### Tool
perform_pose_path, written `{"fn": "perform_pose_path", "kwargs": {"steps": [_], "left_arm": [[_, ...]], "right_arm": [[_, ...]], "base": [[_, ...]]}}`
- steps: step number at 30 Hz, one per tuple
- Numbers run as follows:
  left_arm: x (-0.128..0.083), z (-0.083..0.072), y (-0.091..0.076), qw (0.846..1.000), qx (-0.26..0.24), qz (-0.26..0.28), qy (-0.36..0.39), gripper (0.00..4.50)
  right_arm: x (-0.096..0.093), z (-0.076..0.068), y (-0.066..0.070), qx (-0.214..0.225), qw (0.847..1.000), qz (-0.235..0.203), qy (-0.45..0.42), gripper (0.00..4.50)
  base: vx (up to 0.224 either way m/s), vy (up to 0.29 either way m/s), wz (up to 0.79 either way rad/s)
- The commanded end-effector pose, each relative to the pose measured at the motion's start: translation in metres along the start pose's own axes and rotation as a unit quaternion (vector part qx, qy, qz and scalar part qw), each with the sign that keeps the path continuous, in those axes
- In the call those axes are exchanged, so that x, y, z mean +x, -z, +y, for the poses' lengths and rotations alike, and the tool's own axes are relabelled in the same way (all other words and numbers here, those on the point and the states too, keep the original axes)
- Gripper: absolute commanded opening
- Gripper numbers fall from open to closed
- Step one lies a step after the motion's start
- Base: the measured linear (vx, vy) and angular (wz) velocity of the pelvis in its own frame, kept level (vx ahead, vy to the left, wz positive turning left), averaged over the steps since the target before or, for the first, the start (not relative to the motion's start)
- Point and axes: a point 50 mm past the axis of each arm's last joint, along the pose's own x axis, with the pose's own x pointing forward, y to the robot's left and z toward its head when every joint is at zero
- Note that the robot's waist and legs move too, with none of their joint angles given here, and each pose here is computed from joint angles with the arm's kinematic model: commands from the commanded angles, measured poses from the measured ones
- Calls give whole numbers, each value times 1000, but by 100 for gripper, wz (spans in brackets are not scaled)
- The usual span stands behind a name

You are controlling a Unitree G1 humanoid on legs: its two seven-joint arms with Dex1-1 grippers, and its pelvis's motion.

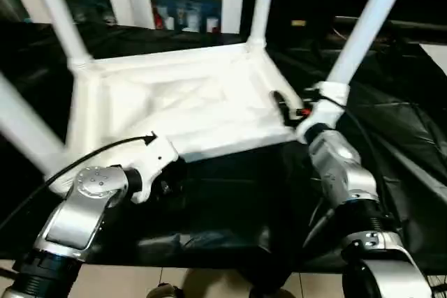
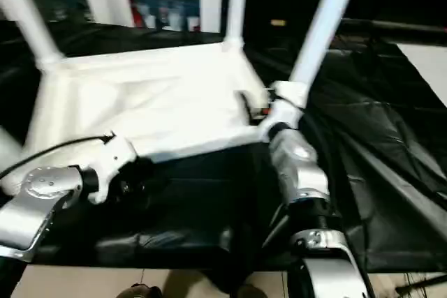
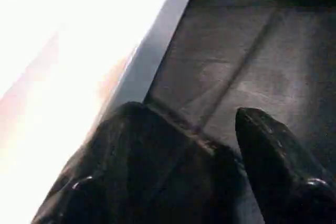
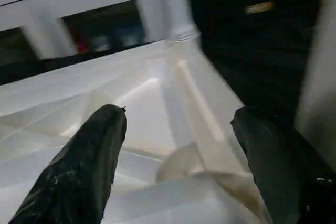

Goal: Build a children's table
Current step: Rotate leg to tighten

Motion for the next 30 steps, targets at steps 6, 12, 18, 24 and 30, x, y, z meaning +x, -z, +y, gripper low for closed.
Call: {"fn": "perform_pose_path", "kwargs": {"steps": [6,12,18,24,30], "left_arm": [[0,3,-3,999,24,-22,-5,402],[-1,-2,-10,997,18,-69,19,448],[-13,-7,-22,982,-22,-172,71,448],[-45,8,-15,968,-57,-227,91,448],[-83,49,-12,970,-37,-238,-24,448]], "right_arm": [[-13,-71,-25,-17,986,-51,161,361],[-17,-84,-31,-25,981,-62,183,361],[-16,-81,-27,-44,984,-56,162,361],[-14,-55,-9,-84,995,-15,54,361],[-23,-48,12,-87,995,12,37,361]], "base": [[0,0,0],[0,0,0],[0,0,0],[0,0,0],[0,0,0]]}}
